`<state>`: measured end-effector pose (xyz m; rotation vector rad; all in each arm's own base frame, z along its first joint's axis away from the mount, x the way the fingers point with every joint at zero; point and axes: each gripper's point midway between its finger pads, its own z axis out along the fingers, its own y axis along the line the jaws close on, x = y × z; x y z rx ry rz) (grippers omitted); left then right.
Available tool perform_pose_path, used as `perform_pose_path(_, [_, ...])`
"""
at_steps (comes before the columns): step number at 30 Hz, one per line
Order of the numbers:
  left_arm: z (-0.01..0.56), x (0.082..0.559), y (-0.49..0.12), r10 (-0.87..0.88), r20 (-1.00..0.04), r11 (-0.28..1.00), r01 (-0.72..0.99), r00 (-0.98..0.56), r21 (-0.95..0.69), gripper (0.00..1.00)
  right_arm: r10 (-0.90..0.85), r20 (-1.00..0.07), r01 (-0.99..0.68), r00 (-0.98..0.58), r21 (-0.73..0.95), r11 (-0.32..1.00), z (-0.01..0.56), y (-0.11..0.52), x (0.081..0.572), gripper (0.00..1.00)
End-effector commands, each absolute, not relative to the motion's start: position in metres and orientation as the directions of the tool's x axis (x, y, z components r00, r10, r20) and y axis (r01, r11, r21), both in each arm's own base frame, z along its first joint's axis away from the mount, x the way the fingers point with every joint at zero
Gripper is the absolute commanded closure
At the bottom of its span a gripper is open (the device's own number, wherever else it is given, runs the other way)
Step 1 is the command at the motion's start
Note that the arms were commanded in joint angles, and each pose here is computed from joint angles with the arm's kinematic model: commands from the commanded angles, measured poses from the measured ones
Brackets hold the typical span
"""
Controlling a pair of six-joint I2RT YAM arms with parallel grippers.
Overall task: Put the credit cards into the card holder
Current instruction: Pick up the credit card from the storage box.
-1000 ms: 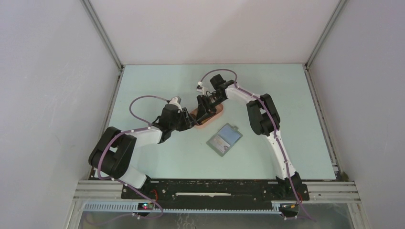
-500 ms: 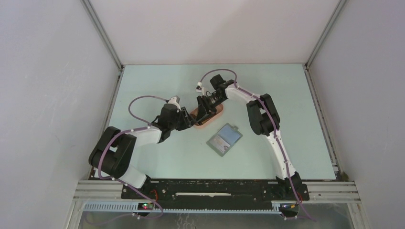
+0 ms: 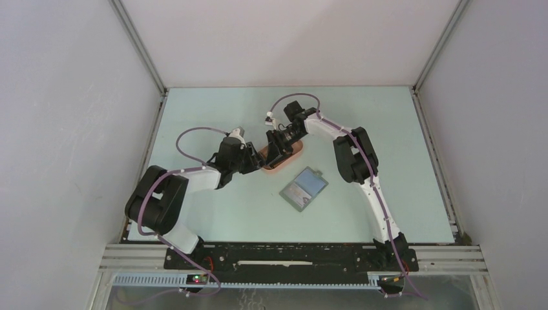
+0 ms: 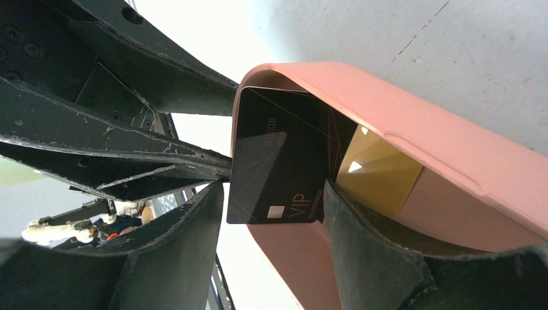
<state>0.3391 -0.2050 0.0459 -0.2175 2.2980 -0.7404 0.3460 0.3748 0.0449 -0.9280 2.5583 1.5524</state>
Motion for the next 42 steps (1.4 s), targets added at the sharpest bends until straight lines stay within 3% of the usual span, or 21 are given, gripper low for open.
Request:
perform_pose_path(1, [0.070, 0.361, -0.217, -0.373, -0.604, 0.791, 0.100, -0.704, -0.604, 0.54, -0.499, -0.304, -0.517, -0.812, 0.771, 0.372, 0.028, 0.373, 0.350, 0.34])
perform_pose_path(24, [0.073, 0.369, -0.226, -0.342, -0.606, 0.784, 0.137, -0.718, -0.606, 0.47, -0.458, -0.331, -0.527, -0.825, 0.744, 0.411, 0.045, 0.359, 0.368, 0.41])
perform_pose_path(42, [0.072, 0.379, -0.233, -0.323, -0.602, 0.784, 0.150, -0.730, -0.602, 0.41, -0.396, -0.281, -0.445, -0.874, 0.792, 0.419, 0.043, 0.345, 0.380, 0.43])
